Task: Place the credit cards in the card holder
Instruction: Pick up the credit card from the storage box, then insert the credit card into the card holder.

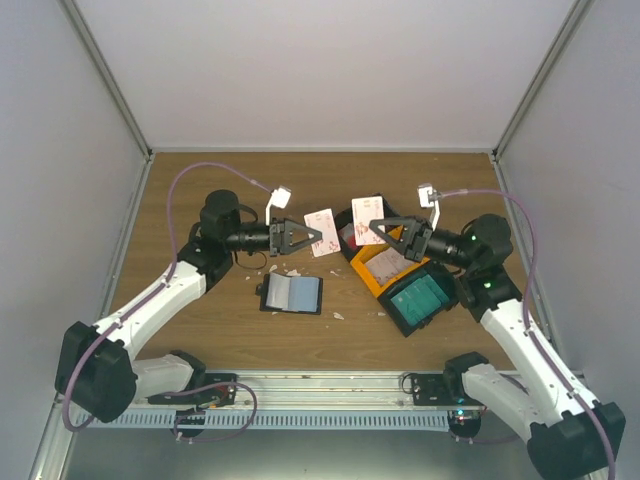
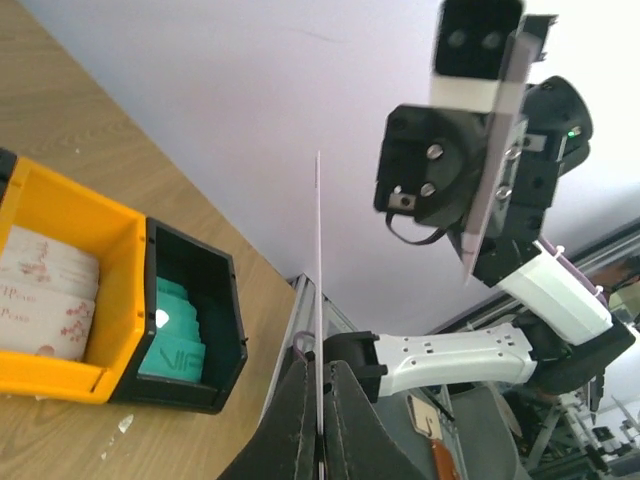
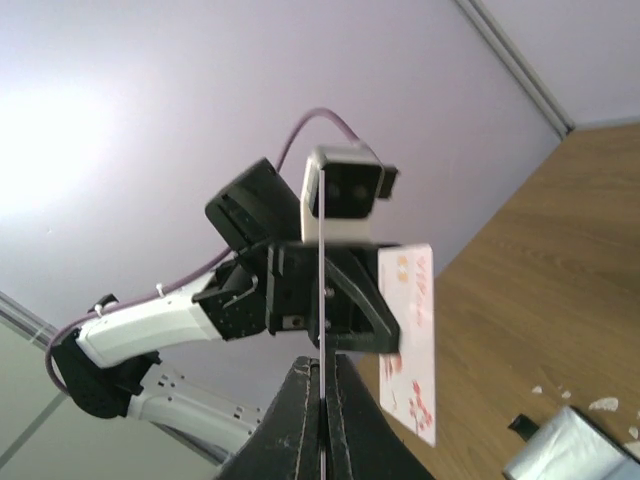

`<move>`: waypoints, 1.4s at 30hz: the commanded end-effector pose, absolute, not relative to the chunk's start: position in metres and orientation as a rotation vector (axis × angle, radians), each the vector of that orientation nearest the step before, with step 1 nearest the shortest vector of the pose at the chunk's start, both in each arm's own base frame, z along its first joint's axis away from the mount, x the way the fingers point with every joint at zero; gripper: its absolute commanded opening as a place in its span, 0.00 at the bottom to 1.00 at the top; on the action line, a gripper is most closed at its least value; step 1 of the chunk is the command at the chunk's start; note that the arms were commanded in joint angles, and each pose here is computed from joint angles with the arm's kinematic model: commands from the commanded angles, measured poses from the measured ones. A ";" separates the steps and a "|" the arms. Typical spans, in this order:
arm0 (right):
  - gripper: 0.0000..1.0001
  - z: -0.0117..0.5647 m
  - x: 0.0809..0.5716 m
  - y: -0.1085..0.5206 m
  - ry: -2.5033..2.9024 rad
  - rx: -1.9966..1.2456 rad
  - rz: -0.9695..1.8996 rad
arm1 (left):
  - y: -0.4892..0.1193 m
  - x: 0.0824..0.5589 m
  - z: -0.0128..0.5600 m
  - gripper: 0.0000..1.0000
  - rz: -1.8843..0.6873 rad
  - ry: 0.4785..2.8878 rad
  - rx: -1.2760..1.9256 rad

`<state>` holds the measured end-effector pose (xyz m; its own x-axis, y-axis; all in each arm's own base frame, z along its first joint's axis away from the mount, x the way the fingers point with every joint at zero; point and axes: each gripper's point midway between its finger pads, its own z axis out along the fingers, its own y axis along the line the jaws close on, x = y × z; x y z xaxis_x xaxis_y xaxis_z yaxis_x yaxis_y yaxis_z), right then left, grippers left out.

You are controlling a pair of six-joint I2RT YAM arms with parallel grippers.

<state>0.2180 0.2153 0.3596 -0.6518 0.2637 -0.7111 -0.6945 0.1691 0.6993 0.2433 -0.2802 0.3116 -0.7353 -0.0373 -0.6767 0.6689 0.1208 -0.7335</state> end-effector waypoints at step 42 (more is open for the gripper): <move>0.01 0.040 0.189 0.297 2.827 -0.847 0.665 | -0.198 0.250 0.049 0.05 -0.860 2.864 0.186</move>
